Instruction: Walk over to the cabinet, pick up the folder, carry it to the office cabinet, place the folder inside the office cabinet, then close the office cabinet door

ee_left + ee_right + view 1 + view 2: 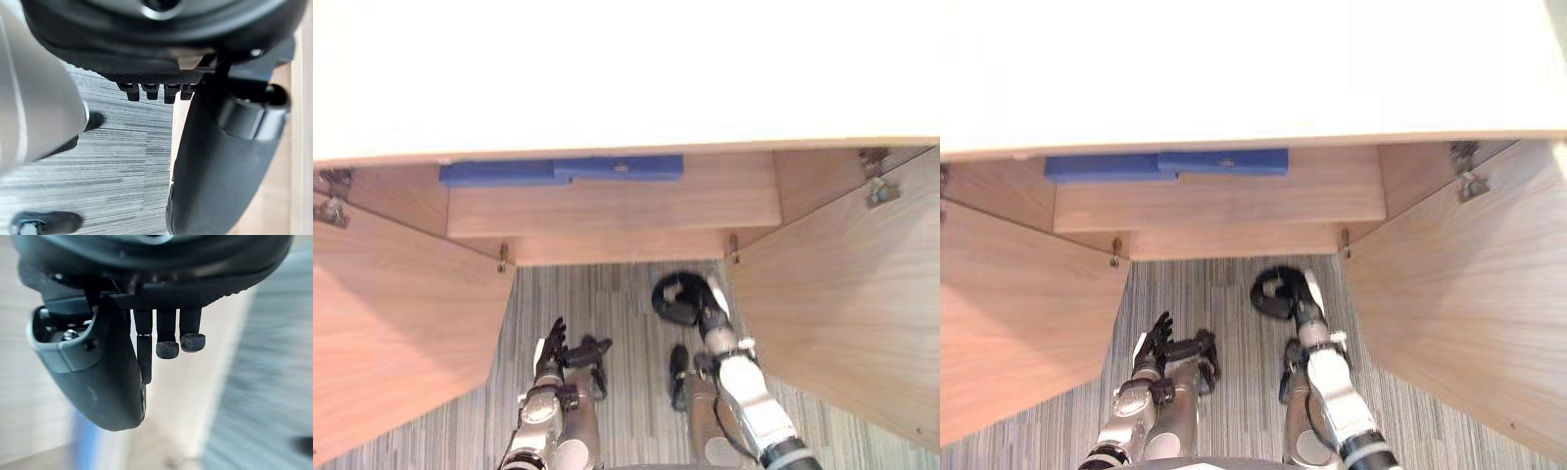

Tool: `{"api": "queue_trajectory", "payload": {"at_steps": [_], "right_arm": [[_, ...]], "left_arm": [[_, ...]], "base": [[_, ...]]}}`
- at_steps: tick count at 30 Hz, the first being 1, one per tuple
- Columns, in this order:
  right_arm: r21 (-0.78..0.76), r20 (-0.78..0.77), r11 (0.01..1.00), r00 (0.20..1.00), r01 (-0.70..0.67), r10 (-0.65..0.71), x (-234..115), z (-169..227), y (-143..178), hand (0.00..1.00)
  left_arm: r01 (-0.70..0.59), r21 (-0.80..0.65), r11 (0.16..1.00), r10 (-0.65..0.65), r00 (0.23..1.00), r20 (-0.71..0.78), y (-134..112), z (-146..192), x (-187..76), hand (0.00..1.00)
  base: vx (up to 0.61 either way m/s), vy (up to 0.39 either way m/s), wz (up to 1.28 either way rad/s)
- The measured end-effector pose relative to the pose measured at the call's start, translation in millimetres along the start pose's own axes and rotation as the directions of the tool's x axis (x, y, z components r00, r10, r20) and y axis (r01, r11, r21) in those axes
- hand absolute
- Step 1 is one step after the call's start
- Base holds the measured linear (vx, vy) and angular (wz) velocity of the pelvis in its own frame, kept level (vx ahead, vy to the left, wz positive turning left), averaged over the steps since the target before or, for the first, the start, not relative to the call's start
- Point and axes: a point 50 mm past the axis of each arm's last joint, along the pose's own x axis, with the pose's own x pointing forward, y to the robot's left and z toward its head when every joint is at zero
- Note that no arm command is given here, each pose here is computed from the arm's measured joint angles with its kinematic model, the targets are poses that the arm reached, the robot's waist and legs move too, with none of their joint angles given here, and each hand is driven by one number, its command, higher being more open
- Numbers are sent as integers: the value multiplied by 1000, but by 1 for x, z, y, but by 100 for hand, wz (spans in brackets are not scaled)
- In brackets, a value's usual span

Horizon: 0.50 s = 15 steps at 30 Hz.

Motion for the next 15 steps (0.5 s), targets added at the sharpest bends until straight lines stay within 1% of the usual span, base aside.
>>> {"api": "queue_trajectory", "payload": {"at_steps": [2,4,5,8,9,11,13,15], "right_arm": [[24,-123,999,992,41,-38,-8,-28,-3,100],[68,-280,989,954,130,-106,-25,-64,-12,100],[80,-314,984,941,161,-129,-30,-72,-15,100],[124,-452,935,858,332,-245,-49,-101,-34,100],[137,-475,920,840,367,-264,-53,-105,-38,100],[192,-543,846,772,498,-331,-68,-118,-49,100],[216,-573,796,733,566,-365,-77,-124,-55,100],[258,-611,707,679,658,-408,-89,-131,-65,100]], "left_arm": [[-10,24,1000,11,999,-33,9,-10,-4,100],[-38,56,998,43,995,-86,22,-26,-12,100],[-47,53,998,52,993,-102,25,-31,-14,100],[-68,48,997,74,987,-146,31,-44,-21,100],[-68,48,997,74,985,-158,32,-47,-22,100],[-54,47,997,62,976,-207,31,-57,-25,100],[-42,62,997,55,972,-227,30,-61,-27,100],[-36,66,997,51,968,-247,30,-67,-31,100]], "base": [[116,15,-27],[131,34,-63],[74,56,-74],[28,56,-58],[-10,31,-43],[-35,28,-41],[-65,23,-39],[-83,18,-52]]}}
